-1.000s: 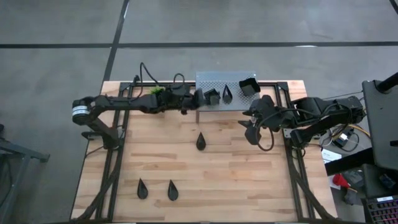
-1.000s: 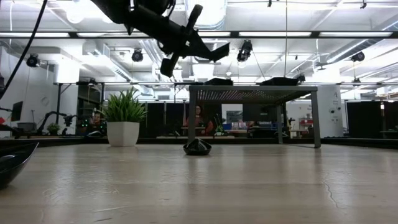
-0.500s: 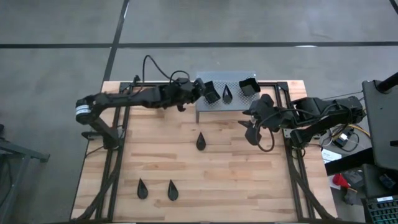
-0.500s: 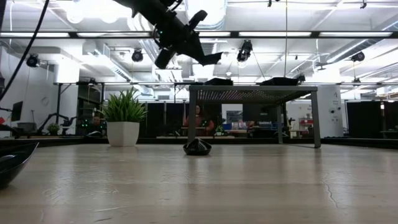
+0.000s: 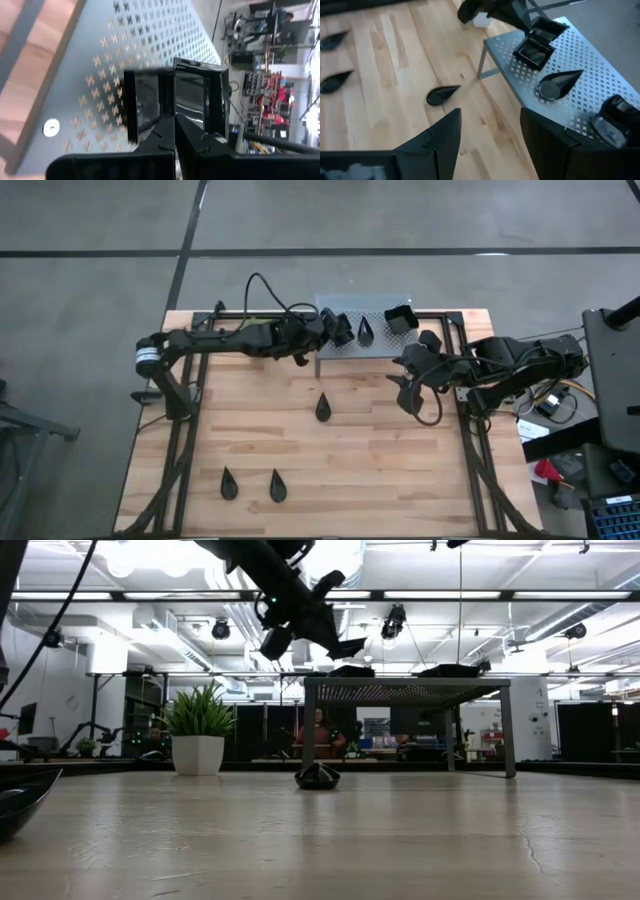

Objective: Pick & Place Mini shaped plates
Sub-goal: Stack the black square plate on top of the black square plate on the shelf

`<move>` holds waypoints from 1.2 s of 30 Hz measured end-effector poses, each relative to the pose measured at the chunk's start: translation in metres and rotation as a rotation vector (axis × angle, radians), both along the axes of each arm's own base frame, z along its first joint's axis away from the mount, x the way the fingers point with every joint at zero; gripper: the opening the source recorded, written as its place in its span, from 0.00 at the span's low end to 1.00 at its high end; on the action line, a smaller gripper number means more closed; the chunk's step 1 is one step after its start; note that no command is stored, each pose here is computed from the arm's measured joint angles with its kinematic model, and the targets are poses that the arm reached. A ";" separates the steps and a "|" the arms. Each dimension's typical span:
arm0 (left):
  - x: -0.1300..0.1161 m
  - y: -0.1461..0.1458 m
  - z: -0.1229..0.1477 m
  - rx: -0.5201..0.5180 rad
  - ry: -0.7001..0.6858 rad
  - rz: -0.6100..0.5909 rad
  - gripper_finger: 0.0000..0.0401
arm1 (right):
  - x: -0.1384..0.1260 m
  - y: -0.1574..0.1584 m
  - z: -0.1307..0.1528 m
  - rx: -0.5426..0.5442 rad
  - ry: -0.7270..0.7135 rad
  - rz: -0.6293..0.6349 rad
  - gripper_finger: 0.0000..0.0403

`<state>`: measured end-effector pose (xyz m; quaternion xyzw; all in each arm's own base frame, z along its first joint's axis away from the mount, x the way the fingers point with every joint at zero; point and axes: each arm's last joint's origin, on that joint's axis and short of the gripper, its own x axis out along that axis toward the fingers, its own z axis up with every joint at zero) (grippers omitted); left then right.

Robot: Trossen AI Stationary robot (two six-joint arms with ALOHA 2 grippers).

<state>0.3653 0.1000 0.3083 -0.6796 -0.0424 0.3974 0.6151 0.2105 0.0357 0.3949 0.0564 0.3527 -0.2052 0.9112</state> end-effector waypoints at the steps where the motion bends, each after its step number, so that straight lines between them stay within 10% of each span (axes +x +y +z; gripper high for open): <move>1: 0.000 0.001 0.000 0.001 0.000 0.004 0.00 | -0.001 0.000 -0.001 -0.007 0.012 0.003 0.50; 36: 0.011 -0.002 -0.015 -0.066 -0.027 -0.006 0.04 | -0.001 -0.001 -0.015 -0.081 0.097 0.030 0.50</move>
